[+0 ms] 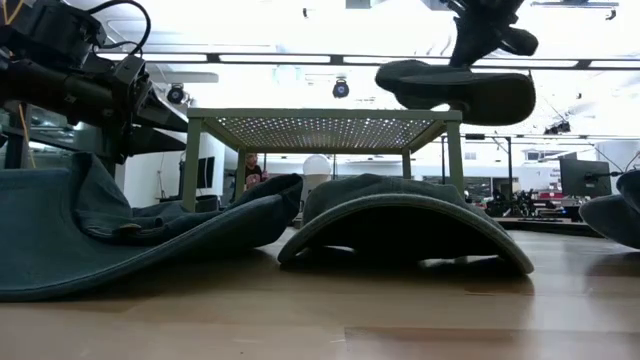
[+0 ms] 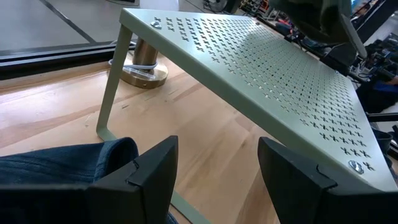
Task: Pick & Place hat
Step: Put the top right gray cap on the shelf
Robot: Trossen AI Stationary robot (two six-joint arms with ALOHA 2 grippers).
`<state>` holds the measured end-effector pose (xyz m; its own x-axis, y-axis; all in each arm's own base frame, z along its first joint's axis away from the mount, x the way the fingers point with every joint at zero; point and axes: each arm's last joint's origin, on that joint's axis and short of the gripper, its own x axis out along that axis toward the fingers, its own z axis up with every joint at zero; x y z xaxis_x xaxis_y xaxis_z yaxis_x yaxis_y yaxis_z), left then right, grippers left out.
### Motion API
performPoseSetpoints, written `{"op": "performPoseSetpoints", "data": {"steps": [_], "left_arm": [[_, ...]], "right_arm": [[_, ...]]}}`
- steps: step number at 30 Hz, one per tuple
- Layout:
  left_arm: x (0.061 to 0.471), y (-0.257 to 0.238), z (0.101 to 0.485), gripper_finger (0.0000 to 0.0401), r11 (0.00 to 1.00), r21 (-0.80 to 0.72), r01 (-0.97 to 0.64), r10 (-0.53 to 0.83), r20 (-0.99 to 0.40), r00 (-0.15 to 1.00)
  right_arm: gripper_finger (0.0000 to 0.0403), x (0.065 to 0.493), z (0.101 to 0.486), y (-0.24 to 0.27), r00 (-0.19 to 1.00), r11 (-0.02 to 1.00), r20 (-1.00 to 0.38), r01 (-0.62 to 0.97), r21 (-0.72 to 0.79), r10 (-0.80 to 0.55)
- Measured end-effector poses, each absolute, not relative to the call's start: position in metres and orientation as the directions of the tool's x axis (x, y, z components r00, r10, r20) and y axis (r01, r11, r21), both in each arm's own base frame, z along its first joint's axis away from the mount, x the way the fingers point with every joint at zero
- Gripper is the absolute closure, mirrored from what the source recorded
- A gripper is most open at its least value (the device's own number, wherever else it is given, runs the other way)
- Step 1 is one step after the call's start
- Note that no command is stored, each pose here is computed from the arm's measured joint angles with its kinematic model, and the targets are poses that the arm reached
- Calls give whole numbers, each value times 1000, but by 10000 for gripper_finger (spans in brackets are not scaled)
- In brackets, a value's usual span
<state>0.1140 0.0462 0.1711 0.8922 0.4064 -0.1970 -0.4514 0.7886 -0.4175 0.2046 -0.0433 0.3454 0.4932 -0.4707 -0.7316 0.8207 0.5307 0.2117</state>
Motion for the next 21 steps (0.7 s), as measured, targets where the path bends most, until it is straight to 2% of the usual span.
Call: {"op": "performPoseSetpoints", "data": {"steps": [10, 16, 21], "left_arm": [[114, 46, 171, 183, 789, -418, -451, 406, -197, 892], [114, 46, 171, 183, 789, -418, -451, 406, -197, 892], [114, 46, 171, 183, 789, -418, -451, 406, -197, 892]], "right_arm": [[403, 229, 347, -17, 572, 585, -612, 783, 211, -546], [402, 237, 347, -11, 565, 530, -538, 814, 238, -626], [403, 260, 337, -14, 587, 525, -542, 802, 285, -601]]}}
